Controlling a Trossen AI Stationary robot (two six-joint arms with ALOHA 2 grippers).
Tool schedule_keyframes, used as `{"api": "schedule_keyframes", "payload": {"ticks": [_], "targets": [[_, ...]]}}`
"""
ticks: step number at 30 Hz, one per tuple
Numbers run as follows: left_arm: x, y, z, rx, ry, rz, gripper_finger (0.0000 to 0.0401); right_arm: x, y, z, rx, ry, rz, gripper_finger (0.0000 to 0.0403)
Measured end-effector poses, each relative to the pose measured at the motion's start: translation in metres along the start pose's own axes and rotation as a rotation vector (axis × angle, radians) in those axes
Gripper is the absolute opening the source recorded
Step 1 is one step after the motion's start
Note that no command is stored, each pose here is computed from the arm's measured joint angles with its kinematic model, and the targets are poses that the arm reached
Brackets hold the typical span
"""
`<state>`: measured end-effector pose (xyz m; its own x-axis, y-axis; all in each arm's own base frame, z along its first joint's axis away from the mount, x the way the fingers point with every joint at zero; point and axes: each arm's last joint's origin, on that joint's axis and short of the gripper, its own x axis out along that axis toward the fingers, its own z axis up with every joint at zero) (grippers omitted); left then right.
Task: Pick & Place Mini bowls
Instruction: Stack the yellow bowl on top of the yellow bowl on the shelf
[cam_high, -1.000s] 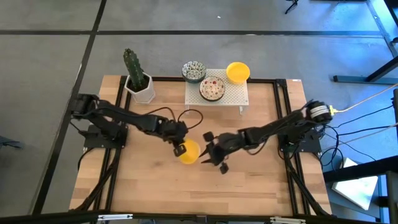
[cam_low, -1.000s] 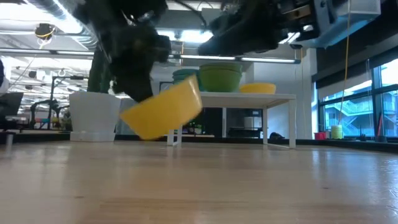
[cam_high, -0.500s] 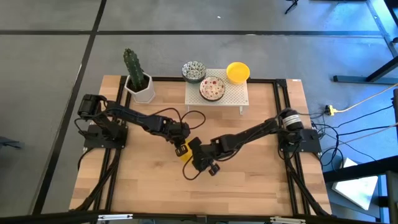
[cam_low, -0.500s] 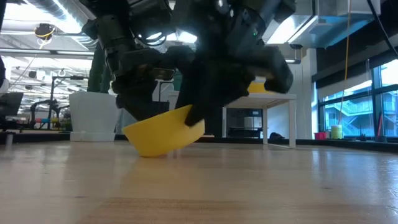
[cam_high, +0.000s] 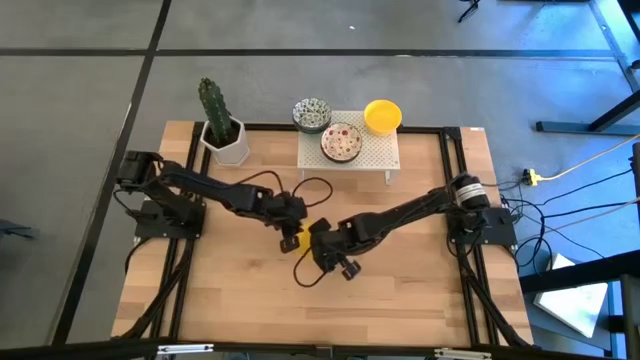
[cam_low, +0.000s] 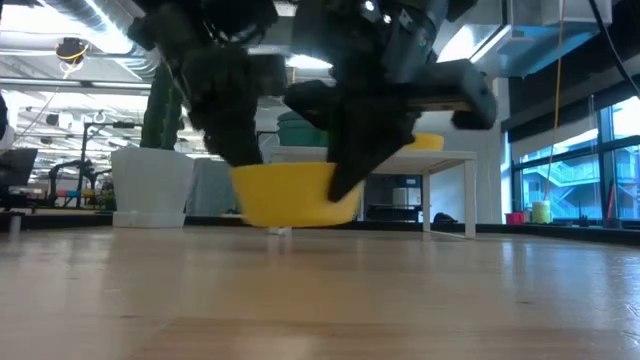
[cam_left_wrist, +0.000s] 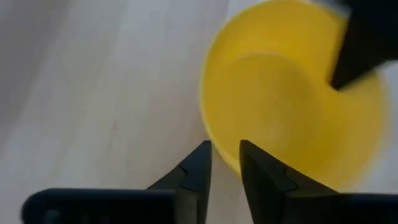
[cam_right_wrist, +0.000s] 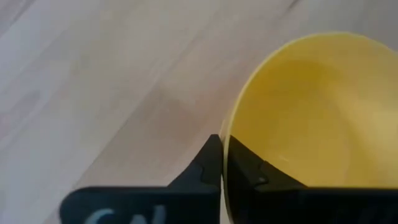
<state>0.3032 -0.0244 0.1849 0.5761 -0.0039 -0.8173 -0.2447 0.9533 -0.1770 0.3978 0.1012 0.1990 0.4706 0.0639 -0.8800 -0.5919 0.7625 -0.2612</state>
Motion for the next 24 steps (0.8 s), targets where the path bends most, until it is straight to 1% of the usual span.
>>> {"api": "schedule_keyframes", "payload": {"ticks": [2,4,6,10,12,14,18,19,21,24], "targets": [[-0.014,0.000,0.003,0.023,-0.042,0.012,0.0094,-0.010,0.000,-0.005,0.020,0.045,0.011,0.0006],[-0.029,-0.001,0.007,0.049,-0.102,0.044,0.0111,-0.026,-0.004,-0.008,0.047,0.049,0.008,0.0005],[-0.045,0.000,0.005,0.081,-0.133,0.114,0.0126,-0.047,-0.008,-0.012,0.079,0.045,0.003,0.0004],[-0.080,-0.003,0.003,0.106,-0.262,0.267,0.0149,-0.101,-0.021,-0.020,0.139,-0.023,-0.060,0.0003],[-0.093,-0.006,-0.001,0.121,-0.317,0.316,0.0156,-0.132,-0.027,-0.028,0.166,-0.066,-0.125,0.0003],[-0.102,-0.009,-0.005,0.138,-0.352,0.335,0.0160,-0.164,-0.034,-0.038,0.198,-0.103,-0.211,0.0002],[-0.108,-0.014,-0.011,0.155,-0.374,0.317,0.0163,-0.217,-0.053,-0.072,0.316,-0.079,-0.467,0.0002],[-0.108,-0.015,-0.011,0.156,-0.376,0.313,0.0163,-0.228,-0.060,-0.082,0.355,-0.074,-0.525,0.0002],[-0.106,-0.015,-0.013,0.156,-0.374,0.318,0.0162,-0.244,-0.075,-0.102,0.439,-0.073,-0.605,0.0002],[-0.101,-0.014,-0.015,0.152,-0.374,0.332,0.0162,-0.255,-0.098,-0.132,0.574,-0.072,-0.641,0.0002]]}}
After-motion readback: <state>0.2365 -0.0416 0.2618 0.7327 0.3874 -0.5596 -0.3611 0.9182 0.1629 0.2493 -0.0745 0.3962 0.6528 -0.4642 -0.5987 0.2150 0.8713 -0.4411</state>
